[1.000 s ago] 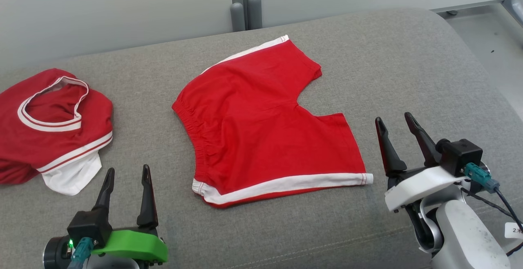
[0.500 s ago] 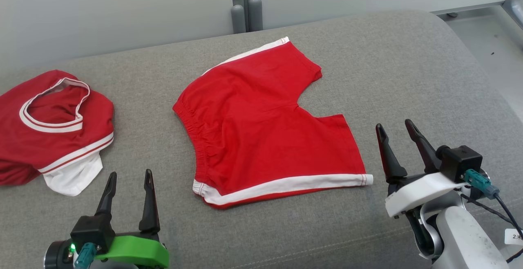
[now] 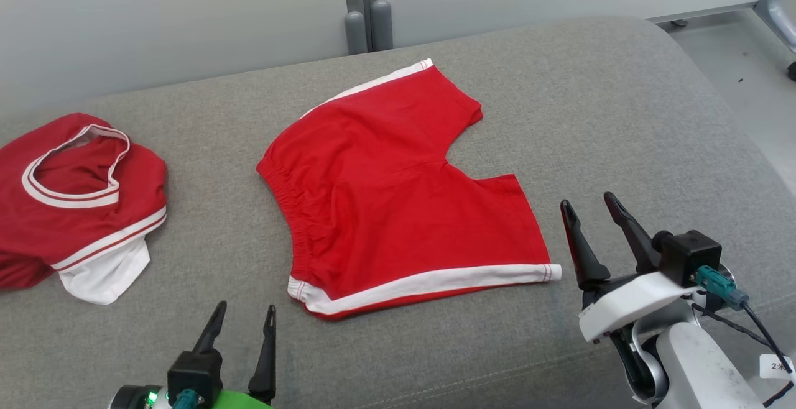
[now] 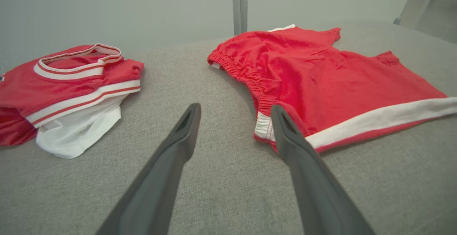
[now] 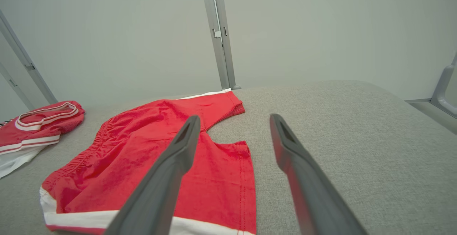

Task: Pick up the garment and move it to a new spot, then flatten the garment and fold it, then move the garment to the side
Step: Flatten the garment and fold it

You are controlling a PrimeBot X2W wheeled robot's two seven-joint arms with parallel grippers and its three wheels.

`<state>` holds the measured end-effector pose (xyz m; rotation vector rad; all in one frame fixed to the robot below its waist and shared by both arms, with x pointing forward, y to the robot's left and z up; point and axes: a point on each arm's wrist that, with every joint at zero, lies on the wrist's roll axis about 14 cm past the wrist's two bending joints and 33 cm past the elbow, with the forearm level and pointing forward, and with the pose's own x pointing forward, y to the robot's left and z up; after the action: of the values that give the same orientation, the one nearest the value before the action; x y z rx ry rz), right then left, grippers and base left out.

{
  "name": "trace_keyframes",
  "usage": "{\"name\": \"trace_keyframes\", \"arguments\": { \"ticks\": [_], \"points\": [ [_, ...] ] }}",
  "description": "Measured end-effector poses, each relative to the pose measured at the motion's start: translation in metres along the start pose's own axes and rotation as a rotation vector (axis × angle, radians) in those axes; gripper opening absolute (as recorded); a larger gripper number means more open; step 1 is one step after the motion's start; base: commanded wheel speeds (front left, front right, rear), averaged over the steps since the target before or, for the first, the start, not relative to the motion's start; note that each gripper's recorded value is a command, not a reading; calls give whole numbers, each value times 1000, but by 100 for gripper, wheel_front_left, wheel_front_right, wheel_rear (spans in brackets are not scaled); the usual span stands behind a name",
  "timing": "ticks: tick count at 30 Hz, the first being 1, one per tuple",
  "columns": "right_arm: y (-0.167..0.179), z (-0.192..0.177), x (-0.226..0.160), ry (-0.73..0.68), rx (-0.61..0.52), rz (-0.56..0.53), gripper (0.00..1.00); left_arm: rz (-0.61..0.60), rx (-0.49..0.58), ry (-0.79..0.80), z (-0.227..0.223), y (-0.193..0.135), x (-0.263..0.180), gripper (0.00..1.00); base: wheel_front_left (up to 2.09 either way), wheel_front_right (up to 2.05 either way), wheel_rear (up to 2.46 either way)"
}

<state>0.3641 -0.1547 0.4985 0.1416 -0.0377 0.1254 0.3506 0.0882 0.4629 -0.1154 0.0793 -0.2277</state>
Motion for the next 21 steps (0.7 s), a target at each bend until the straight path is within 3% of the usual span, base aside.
{"name": "trace_keyframes", "arguments": {
  "ticks": [7, 21],
  "points": [
    [-7, -4, -5, 13, 0, -20, 100, -121, 74, 117, -32, -18, 1, 100, 0, 0, 0],
    [-34, -9, -15, 36, -9, -100, 100, -232, 128, 220, -59, -32, 32, 100, 0, 0, 0]
  ]
}}
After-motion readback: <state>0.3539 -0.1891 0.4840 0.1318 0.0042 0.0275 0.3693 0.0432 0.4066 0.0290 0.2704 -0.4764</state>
